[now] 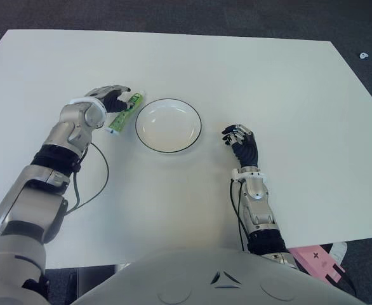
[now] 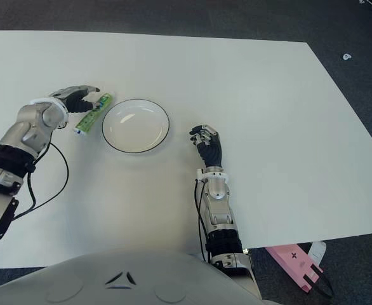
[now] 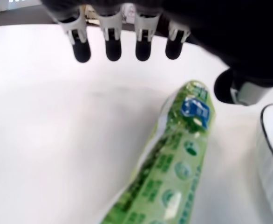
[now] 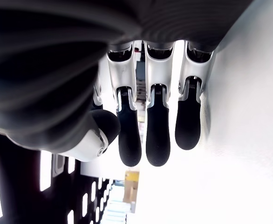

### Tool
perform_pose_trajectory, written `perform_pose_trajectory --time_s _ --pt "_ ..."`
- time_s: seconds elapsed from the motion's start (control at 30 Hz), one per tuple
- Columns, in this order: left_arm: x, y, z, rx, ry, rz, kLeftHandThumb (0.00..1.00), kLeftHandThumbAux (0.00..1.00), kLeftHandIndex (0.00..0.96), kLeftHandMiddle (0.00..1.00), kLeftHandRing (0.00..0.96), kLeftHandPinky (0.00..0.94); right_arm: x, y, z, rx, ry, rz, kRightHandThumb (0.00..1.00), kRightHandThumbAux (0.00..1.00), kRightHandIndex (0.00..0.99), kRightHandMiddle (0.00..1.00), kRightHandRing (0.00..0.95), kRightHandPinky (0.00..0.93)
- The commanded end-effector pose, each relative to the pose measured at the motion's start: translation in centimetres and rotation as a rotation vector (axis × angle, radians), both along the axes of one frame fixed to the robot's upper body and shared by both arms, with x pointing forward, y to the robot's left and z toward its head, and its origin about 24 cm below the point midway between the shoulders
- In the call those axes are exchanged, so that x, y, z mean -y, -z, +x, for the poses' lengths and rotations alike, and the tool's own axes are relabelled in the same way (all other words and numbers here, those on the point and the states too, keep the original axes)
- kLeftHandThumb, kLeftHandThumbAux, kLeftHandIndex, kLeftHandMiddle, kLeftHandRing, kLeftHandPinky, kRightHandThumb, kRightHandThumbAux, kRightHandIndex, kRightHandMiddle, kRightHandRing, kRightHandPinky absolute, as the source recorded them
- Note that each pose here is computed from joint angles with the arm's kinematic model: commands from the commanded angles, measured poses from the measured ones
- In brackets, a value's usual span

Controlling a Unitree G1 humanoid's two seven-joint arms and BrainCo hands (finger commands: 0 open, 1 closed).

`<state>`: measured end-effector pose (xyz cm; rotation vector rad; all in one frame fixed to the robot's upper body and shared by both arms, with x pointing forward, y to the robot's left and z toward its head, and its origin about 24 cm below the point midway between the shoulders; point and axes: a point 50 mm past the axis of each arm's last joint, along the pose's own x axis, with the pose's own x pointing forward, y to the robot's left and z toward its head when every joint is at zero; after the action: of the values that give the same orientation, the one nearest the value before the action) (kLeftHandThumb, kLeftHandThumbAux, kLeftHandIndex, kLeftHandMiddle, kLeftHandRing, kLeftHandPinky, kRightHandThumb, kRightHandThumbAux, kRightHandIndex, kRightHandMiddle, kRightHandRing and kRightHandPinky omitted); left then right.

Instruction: Put the toothpaste on the table into the plate.

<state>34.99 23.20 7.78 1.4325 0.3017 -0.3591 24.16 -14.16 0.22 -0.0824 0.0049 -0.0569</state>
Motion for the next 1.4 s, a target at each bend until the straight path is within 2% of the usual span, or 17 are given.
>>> perform_pose_trajectory --time_s 0.03,0.2,0.47,0.77,1.07,1.27,1.4 --pt "0.1 0.9 0.4 -0.147 0.009 0.043 0.505 0.271 0.0 0.0 0.0 0.002 0.4 2.5 -1.5 -0.138 0.026 0.003 0.705 0.732 0.429 0.499 0.513 0.519" --pt "0.5 1.5 0.8 -0.233 -0.001 0.036 0.498 0.27 0.0 0.0 0.0 0.0 0.5 2.5 -1.5 -0.133 0.028 0.002 0.705 0.732 0.43 0.5 0.517 0.521" --pt "0.7 3.8 0.6 -0.381 0.006 0.052 0.458 0.27 0.0 0.0 0.0 0.0 0.5 2.5 -1.5 -0.127 0.026 -0.003 0.705 0.733 0.429 0.503 0.515 0.52" --pt "0.9 4.7 0.3 -0.474 0.045 0.078 0.393 0.296 0.0 0.0 0.0 0.001 0.7 2.4 -1.5 -0.145 0.027 -0.002 0.704 0.734 0.427 0.5 0.514 0.52" --pt "1.0 6.1 -0.7 -0.56 0.091 0.107 0.357 0.313 0.0 0.0 0.0 0.0 0.6 2.3 -1.5 -0.143 0.022 -0.005 0.703 0.734 0.428 0.5 0.517 0.514" --pt "1.1 7.0 -1.5 -0.585 0.094 0.094 0.362 0.325 0.0 0.0 0.0 0.0 0.6 2.3 -1.6 -0.129 0.015 -0.009 0.702 0.735 0.426 0.496 0.501 0.493" --pt "1.1 7.7 -2.1 -0.592 0.087 0.074 0.374 0.333 0.0 0.0 0.0 0.0 0.6 2.2 -1.7 -0.125 0.011 -0.006 0.703 0.735 0.426 0.495 0.505 0.517"
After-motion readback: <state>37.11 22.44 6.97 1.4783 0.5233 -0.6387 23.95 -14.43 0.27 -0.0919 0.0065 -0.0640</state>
